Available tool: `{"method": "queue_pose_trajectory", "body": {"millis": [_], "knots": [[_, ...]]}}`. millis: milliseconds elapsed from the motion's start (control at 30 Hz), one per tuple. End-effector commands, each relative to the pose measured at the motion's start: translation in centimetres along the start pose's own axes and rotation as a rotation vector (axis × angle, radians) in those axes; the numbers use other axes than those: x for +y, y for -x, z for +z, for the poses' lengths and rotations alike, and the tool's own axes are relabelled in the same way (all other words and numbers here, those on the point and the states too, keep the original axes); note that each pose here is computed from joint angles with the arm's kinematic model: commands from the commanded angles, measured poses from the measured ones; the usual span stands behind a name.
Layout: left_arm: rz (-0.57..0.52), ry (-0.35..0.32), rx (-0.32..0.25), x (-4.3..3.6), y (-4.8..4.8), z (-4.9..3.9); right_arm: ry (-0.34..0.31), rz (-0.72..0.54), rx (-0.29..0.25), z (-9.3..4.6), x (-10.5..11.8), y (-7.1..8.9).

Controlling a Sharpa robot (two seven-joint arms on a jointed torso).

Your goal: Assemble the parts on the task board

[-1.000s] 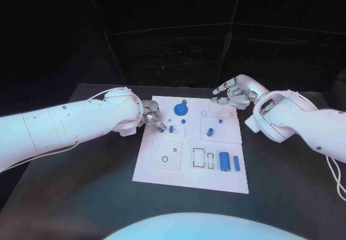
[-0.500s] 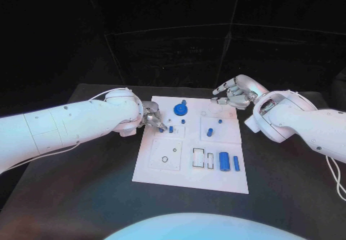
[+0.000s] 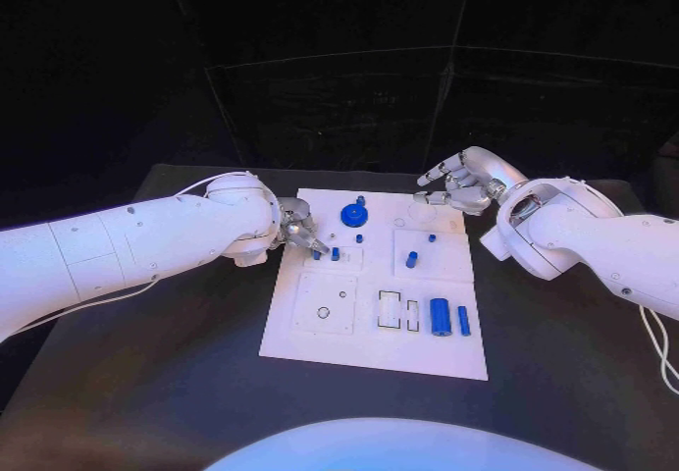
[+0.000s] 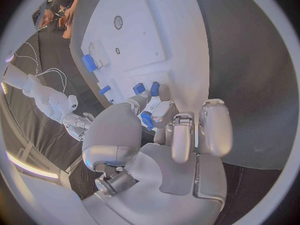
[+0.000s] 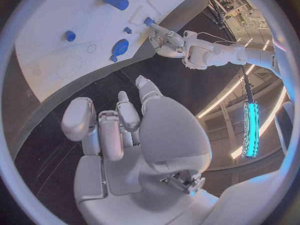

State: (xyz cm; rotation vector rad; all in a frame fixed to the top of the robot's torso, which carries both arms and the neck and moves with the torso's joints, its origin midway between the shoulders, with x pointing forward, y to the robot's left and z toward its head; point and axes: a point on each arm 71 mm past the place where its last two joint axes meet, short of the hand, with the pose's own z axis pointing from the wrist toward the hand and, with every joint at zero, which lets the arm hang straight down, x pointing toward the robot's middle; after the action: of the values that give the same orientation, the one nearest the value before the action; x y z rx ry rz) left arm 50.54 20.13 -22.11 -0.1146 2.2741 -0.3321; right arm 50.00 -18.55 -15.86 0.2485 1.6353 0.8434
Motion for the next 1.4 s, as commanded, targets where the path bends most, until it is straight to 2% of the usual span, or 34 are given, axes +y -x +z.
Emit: {"method": "queue_pose_trajectory", "body": {"millis": [33,200,467,667,767,867,967,1067,1167,1267,1400], "knots": [[-0.005,0.004,0.004,-0.01,0.02,0.02,0.005,0.002,-0.001,0.0,0.1,0.1],[-0.028,0.001,-0.013,0.05,0.15,-0.02,0.006,0.002,-0.001,0.0,0.1,0.1],[-0.171,-0.02,-0.095,0.53,0.83,-0.31,0.007,0.005,0.001,0.0,0.1,0.1],[-0.268,-0.063,-0.153,0.66,1.32,-0.53,0.007,0.006,0.0,0.0,0.1,0.1],[-0.315,-0.111,-0.186,0.47,1.62,-0.63,0.006,0.006,-0.002,0.0,0.1,0.1],[-0.342,-0.182,-0.217,-0.05,1.93,-0.68,0.005,0.006,-0.003,0.1,0.1,0.1],[-0.345,-0.293,-0.253,-1.13,2.28,-0.68,0.005,0.006,-0.004,0.1,0.1,0.1],[-0.257,-0.424,-0.324,-2.59,2.7,-0.8,0.006,0.006,-0.004,0.1,0.1,0.1],[-0.158,-0.508,-0.37,-3.77,2.85,-0.82,0.007,0.006,-0.004,0.2,0.1,0.0],[-0.052,-0.566,-0.394,-4.9,2.72,-0.63,0.008,0.007,-0.003,0.2,0.2,0.0],[0.044,-0.595,-0.395,-5.72,2.38,-0.1,0.009,0.007,-0.002,0.2,0.2,0.0]]}}
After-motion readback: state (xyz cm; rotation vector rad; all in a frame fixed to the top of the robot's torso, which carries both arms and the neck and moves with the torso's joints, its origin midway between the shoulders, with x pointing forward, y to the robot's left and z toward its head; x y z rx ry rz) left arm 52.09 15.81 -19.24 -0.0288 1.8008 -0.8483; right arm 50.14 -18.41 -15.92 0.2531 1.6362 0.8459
